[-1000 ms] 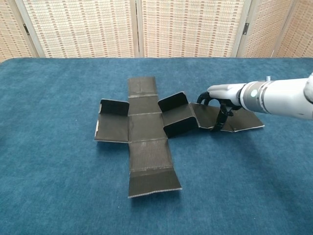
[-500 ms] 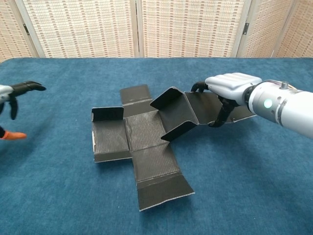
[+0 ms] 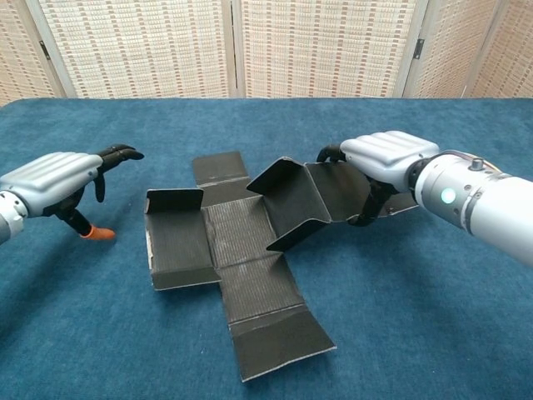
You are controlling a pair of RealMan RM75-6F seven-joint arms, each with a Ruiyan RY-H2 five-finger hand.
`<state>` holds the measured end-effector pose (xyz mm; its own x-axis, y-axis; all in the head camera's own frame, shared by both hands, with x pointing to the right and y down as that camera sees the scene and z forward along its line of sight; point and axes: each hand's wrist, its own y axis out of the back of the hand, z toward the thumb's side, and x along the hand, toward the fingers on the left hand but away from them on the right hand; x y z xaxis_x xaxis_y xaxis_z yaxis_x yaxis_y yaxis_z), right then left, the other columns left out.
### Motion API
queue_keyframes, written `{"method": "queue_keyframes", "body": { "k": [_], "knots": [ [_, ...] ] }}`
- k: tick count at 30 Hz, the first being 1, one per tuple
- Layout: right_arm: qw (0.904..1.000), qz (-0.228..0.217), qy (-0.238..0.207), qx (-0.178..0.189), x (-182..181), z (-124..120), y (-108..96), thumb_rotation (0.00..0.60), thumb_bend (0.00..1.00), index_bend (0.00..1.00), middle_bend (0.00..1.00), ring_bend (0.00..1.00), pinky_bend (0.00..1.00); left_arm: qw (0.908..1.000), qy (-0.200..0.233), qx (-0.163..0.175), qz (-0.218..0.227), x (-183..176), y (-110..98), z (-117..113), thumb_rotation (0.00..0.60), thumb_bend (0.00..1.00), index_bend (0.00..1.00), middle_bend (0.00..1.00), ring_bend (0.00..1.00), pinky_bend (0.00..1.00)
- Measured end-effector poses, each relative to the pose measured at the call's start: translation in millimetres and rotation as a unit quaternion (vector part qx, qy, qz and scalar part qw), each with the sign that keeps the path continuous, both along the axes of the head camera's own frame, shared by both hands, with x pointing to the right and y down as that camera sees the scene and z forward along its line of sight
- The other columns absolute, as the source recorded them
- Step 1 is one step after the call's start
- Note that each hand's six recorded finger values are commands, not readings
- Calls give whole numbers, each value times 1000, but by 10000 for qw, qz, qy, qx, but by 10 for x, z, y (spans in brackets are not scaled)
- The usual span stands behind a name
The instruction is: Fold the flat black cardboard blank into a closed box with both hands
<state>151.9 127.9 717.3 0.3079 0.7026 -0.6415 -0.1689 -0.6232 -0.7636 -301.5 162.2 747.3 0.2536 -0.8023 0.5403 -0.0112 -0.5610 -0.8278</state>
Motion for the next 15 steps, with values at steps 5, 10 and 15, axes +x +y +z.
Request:
{"method": "queue_keyframes", "body": {
  "k": [5, 10, 15],
  "knots": [
    [10000, 8, -25, 24, -34, -6, 2, 600, 254, 464, 446, 786, 1000, 9994, 329, -55, -48, 163, 9, 33, 600, 175, 0, 0, 473, 643],
    [10000, -12, -42, 25, -57, -9, 6, 600, 254, 464, 446, 787, 1000, 9965, 803, -195, -147, 329, 39, 40, 600, 173, 0, 0, 467, 646],
    [9999, -116, -49, 7, -80, -20, 6, 600, 254, 464, 446, 787, 1000, 9873, 1486, -388, -396, 462, 53, -11, 600, 179, 0, 0, 462, 649]
  ]
}}
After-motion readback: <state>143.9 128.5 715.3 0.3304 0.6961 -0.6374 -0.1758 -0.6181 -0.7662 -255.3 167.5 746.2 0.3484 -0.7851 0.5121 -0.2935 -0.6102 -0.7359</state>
